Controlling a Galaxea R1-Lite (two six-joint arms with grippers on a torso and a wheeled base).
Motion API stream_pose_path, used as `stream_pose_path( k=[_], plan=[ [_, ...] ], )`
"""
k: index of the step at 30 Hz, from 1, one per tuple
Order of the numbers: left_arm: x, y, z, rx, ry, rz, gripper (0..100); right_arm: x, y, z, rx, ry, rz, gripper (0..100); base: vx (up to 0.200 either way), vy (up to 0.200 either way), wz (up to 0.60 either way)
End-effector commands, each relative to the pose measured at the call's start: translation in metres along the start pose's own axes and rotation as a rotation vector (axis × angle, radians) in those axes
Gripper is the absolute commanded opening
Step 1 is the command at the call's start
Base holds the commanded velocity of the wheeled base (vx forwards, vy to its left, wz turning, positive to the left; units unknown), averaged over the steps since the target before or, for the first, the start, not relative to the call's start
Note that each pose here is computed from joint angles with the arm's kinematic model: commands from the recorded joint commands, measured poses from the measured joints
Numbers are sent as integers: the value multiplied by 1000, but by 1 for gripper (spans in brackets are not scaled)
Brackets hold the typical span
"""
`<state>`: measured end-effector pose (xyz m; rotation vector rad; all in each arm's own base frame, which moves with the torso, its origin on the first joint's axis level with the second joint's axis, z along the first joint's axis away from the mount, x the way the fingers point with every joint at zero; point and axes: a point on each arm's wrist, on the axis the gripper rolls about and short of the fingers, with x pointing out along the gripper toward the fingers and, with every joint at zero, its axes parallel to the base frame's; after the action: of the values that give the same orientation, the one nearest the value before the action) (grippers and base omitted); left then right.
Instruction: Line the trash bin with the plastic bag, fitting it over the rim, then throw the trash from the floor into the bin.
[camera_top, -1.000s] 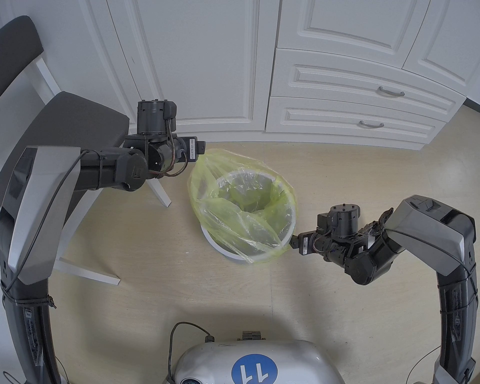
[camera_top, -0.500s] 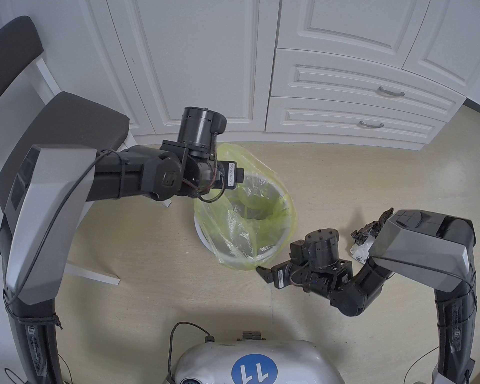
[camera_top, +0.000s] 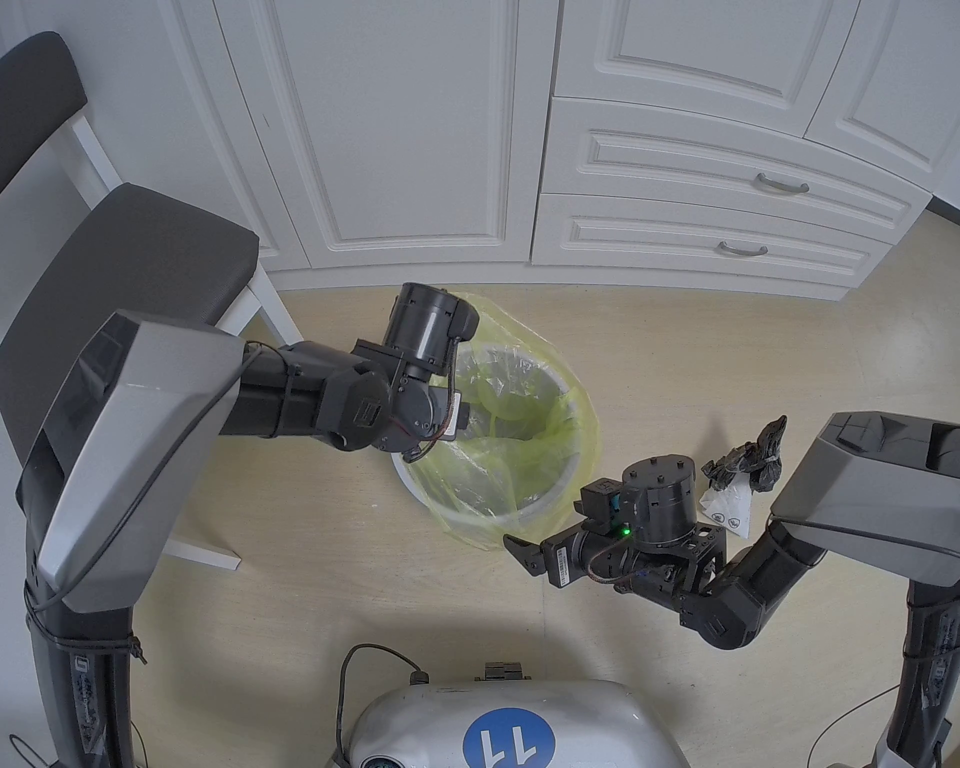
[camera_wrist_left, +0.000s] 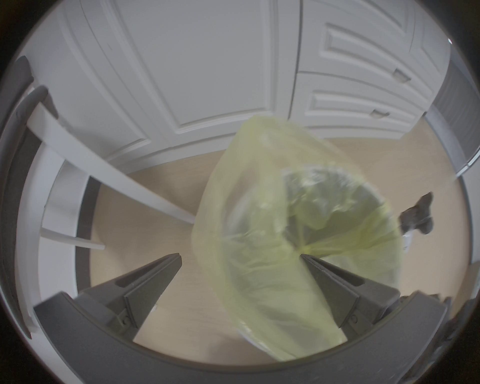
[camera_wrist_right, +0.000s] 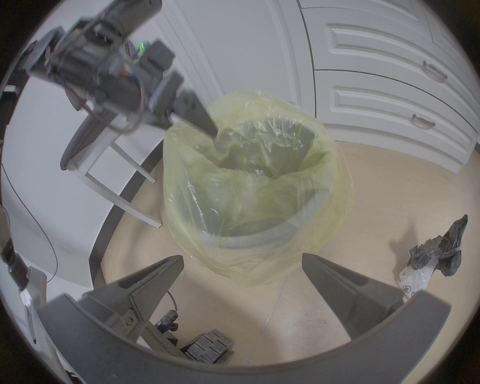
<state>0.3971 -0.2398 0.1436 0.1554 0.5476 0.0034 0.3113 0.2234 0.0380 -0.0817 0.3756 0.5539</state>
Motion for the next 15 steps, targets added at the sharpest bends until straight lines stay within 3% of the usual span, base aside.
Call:
stream_pose_path(
  k=[1, 5, 9, 15],
  plan=[
    [26, 17, -28, 26, 85, 114, 100, -16, 1, 20, 0, -58, 3, 100, 0, 0, 0],
    [1, 35, -21, -66, 66, 113, 100, -29, 8, 34, -1, -123, 15, 100, 0, 0, 0],
    [-21, 51, -27, -118, 62, 48, 100, -42, 5, 43, 3, -160, 6, 100, 0, 0, 0],
    [-39, 92, -50, -262, -29, -52, 100, -50, -23, 49, 27, -174, -70, 100, 0, 0, 0]
  ],
)
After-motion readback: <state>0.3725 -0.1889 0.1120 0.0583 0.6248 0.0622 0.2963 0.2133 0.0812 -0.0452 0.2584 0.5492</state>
